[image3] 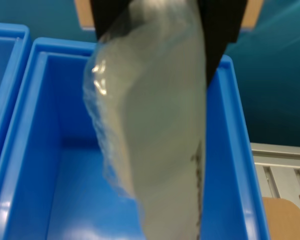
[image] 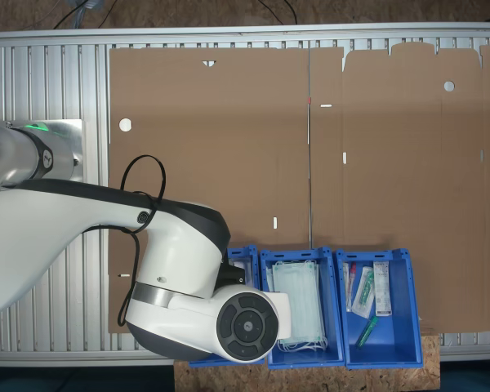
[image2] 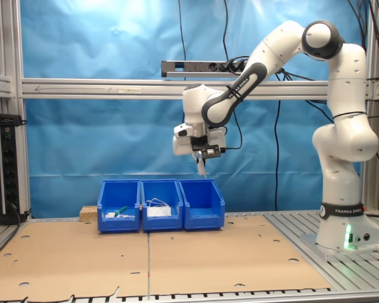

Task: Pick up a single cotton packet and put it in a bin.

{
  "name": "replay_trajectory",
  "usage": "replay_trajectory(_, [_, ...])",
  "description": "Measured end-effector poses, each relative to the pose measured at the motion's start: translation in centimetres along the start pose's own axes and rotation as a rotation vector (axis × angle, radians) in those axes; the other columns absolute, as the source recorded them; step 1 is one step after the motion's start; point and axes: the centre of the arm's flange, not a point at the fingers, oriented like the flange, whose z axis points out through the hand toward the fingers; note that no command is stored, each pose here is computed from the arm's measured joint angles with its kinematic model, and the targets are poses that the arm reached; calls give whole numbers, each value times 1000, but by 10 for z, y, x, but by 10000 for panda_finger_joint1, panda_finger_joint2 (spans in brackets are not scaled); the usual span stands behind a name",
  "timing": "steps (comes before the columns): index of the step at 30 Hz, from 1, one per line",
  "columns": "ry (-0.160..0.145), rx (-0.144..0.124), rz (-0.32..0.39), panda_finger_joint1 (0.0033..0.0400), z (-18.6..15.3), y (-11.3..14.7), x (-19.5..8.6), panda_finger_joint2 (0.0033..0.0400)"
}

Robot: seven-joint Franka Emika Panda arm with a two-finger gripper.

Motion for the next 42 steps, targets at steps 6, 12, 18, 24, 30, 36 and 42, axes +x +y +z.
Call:
replay_trajectory(6, [-6, -2, -8, 61, 3, 2, 1, 61])
replay_trajectory(12, [-5, -7, -10, 61, 2, 3, 1, 61])
replay_trajectory(18, [-3, -11, -11, 61, 1, 4, 1, 61])
replay_trajectory(24, [-2, -15, -13, 61, 0, 5, 1, 61])
replay_trajectory(30, [-2, -17, -28, 61, -1, 5, 1, 61])
replay_trajectory(36, [-2, -18, -48, 61, -1, 6, 1, 61])
replay_trajectory(42, [-2, -18, -60, 61, -1, 6, 1, 61])
